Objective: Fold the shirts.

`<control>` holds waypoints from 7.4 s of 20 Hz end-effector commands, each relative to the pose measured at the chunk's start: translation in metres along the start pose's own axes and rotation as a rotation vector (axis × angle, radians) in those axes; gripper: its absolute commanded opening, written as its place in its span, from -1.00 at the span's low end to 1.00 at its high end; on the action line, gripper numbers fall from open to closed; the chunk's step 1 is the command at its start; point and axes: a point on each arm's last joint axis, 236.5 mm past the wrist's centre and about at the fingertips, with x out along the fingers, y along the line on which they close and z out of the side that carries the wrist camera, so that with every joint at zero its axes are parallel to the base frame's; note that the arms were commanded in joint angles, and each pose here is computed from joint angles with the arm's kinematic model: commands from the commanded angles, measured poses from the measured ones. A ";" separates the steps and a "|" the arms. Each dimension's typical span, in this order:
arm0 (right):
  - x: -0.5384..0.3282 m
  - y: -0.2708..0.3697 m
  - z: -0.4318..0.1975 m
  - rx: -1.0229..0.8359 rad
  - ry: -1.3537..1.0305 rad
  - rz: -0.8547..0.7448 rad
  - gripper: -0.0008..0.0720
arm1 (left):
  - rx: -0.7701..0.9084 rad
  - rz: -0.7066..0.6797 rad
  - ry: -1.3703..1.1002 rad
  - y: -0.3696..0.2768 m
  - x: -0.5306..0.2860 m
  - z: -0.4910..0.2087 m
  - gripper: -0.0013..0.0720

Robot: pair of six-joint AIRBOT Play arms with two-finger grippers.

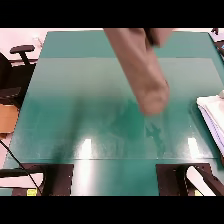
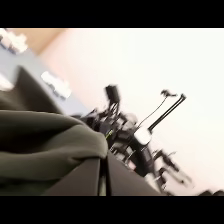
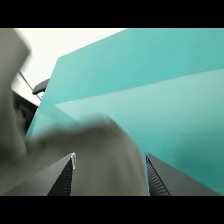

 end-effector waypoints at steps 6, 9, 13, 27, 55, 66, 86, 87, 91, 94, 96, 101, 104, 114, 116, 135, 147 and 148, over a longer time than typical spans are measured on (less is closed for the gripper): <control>0.029 -0.042 -0.056 -0.050 0.258 -0.113 0.43 | -0.130 0.959 0.691 0.285 -0.133 -0.187 -0.89; 0.060 -0.060 -0.106 -0.035 0.456 -0.111 0.43 | -0.192 1.088 0.774 0.342 -0.170 -0.242 -0.89; 0.090 -0.084 -0.213 0.118 0.707 -0.089 0.43 | -0.261 1.122 0.833 0.363 -0.190 -0.290 -0.89; 0.192 -0.025 -0.363 0.204 0.793 -0.036 0.89 | -0.256 1.134 0.847 0.364 -0.194 -0.291 -0.89; 0.157 0.138 -0.101 0.003 0.240 0.399 -0.96 | 0.291 1.086 0.390 0.214 -0.153 -0.088 -0.89; -0.062 0.178 0.028 -0.303 -0.205 0.283 -0.96 | 0.613 1.144 -0.003 0.015 -0.202 -0.016 -0.89; 0.108 -0.058 -0.176 0.115 0.373 0.027 -0.96 | 0.076 1.122 0.196 0.302 -0.183 -0.228 -0.89; 0.120 -0.072 -0.192 0.134 0.397 0.003 -0.96 | 0.058 1.142 0.196 0.316 -0.190 -0.246 -0.89; 0.142 -0.109 -0.236 0.212 0.484 -0.058 -0.95 | -0.031 1.168 0.280 0.335 -0.205 -0.302 -0.88; 0.142 -0.110 -0.245 0.223 0.520 -0.047 -0.95 | -0.053 1.162 0.311 0.333 -0.205 -0.309 -0.88; 0.139 -0.104 -0.239 0.205 0.504 -0.040 -0.86 | -0.061 1.156 0.324 0.329 -0.204 -0.309 0.53; 0.096 -0.100 -0.161 0.126 0.266 -0.079 0.26 | 0.015 1.091 0.310 0.285 -0.180 -0.245 0.90; 0.051 -0.118 -0.112 0.086 0.099 -0.174 0.26 | 0.000 0.943 0.198 0.235 -0.142 -0.198 0.99; 0.045 -0.138 -0.113 0.135 0.106 -0.201 0.26 | 0.128 0.524 0.817 0.255 -0.024 -0.322 0.97; 0.057 -0.138 -0.132 0.164 0.178 -0.172 0.26 | 0.266 0.625 1.135 0.288 -0.054 -0.350 0.97; 0.084 -0.127 -0.175 0.132 0.340 -0.088 0.26 | 0.903 0.330 1.180 0.326 0.018 -0.350 -0.89; 0.139 -0.121 -0.261 0.189 0.573 -0.143 0.28 | 0.988 0.335 1.154 0.259 0.000 -0.307 -0.89; 0.146 -0.128 -0.274 0.207 0.602 -0.144 0.28 | 0.982 0.327 1.165 0.255 -0.004 -0.309 -0.89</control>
